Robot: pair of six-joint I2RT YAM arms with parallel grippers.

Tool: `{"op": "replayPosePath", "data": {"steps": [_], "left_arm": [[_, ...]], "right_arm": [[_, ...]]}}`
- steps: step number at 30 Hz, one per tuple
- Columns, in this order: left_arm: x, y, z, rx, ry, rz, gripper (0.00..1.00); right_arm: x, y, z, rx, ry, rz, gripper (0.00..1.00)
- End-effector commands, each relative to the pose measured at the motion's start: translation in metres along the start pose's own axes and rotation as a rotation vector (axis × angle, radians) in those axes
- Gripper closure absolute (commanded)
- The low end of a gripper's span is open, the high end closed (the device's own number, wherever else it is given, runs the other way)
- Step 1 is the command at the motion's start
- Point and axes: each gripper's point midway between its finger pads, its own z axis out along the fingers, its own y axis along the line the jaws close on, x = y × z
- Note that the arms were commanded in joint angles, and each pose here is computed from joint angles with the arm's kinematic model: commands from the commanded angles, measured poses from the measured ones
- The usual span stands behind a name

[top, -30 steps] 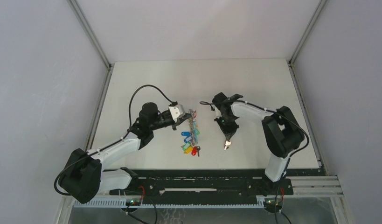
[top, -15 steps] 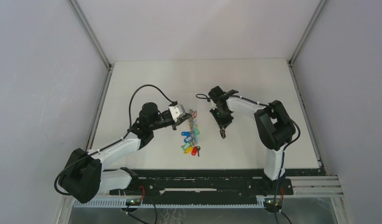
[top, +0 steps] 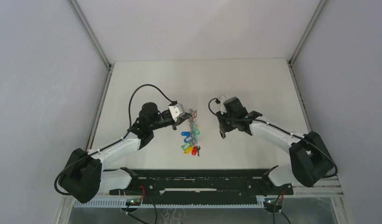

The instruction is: Put the keys on the keyring

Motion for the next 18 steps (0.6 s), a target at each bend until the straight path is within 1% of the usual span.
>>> {"op": "replayPosePath", "data": {"steps": [1,5,7,12,18], "left_arm": [[-0.020,0.005,-0.001,-0.017,-0.081,0.037,1.00],[-0.019,0.005,-0.001,-0.019,-0.079,0.036,1.00],[-0.019,0.005,-0.001,-0.018,-0.079,0.036,1.00],[-0.018,0.005,0.000,-0.015,-0.078,0.035,1.00],[-0.020,0.005,0.000,-0.017,-0.081,0.037,1.00]], "right_arm": [[-0.026,0.014,0.007,-0.041,-0.204,0.006,0.70],[-0.022,0.008,0.016,0.004,-0.179,0.039,0.70],[-0.018,0.004,0.019,0.024,-0.143,0.059,0.71],[-0.006,0.000,0.020,0.058,0.031,0.063,0.71],[0.000,0.001,0.017,0.041,0.223,0.079,0.71]]}}
